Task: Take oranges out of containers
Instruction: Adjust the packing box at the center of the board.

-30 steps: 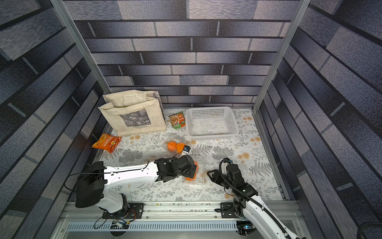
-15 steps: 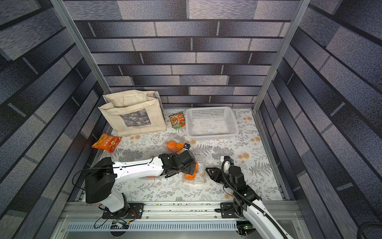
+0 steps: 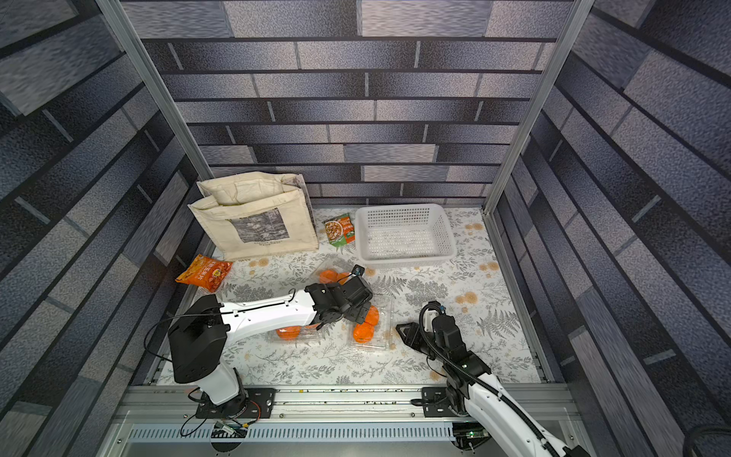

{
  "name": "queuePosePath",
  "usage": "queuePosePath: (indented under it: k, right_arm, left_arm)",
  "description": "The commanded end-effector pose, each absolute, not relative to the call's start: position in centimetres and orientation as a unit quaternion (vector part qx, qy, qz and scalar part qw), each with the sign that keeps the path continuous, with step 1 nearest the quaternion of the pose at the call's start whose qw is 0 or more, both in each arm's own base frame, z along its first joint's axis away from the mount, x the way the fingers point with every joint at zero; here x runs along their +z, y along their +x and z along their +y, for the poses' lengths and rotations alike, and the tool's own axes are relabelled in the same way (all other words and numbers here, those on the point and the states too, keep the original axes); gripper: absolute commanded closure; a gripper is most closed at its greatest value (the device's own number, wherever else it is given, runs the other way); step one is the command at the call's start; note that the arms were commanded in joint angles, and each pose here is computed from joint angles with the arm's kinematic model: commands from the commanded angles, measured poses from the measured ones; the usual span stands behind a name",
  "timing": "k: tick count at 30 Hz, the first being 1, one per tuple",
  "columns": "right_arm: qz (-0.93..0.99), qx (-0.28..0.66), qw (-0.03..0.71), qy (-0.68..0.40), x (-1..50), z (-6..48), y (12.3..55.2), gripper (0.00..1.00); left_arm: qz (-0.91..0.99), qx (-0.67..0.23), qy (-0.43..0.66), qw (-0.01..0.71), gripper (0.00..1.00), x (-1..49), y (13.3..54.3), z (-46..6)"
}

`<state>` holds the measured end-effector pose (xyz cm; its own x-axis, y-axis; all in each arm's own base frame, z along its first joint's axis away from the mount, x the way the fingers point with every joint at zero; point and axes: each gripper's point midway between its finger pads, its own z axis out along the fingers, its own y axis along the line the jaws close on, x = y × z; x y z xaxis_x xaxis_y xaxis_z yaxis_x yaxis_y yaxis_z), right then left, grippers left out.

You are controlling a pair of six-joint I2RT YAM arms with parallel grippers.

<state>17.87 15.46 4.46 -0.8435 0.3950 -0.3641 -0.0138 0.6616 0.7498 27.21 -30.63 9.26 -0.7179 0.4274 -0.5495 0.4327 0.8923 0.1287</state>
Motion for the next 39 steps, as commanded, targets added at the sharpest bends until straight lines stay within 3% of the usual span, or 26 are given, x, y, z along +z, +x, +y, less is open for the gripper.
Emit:
queuePosePath:
  k: [1,12,25,28,33,37,39]
  right_arm:
    - [0.878,0.386,0.267,0.097,4.1,15.3,18.0,0.59]
    - [0.874,0.406,0.261,0.062,4.7,16.6,18.1,0.59]
    - [0.856,0.422,0.286,0.091,4.9,16.1,18.3,0.61]
    - [0.848,0.428,0.3,0.09,5.6,16.0,18.6,0.61]
    - [0.834,0.435,0.322,0.11,6.7,15.7,19.2,0.61]
    - [0.837,0.433,0.309,0.129,6.2,15.7,19.3,0.77]
    - [0.833,0.44,0.313,0.123,6.4,16.4,19.3,0.71]
  left_arm:
    - [0.924,0.069,0.276,0.255,0.0,7.4,27.4,-28.5]
    - [0.922,0.071,0.289,0.248,0.0,6.5,28.8,-31.5]
    - [0.886,0.123,0.293,0.337,0.0,9.5,32.6,-32.7]
    - [0.879,0.112,0.289,0.363,0.0,10.9,32.5,-32.9]
    - [0.889,0.09,0.283,0.348,0.0,10.7,31.1,-32.7]
    - [0.902,0.075,0.272,0.327,0.0,9.3,30.1,-32.2]
    - [0.906,0.069,0.266,0.321,0.0,8.6,29.8,-32.0]
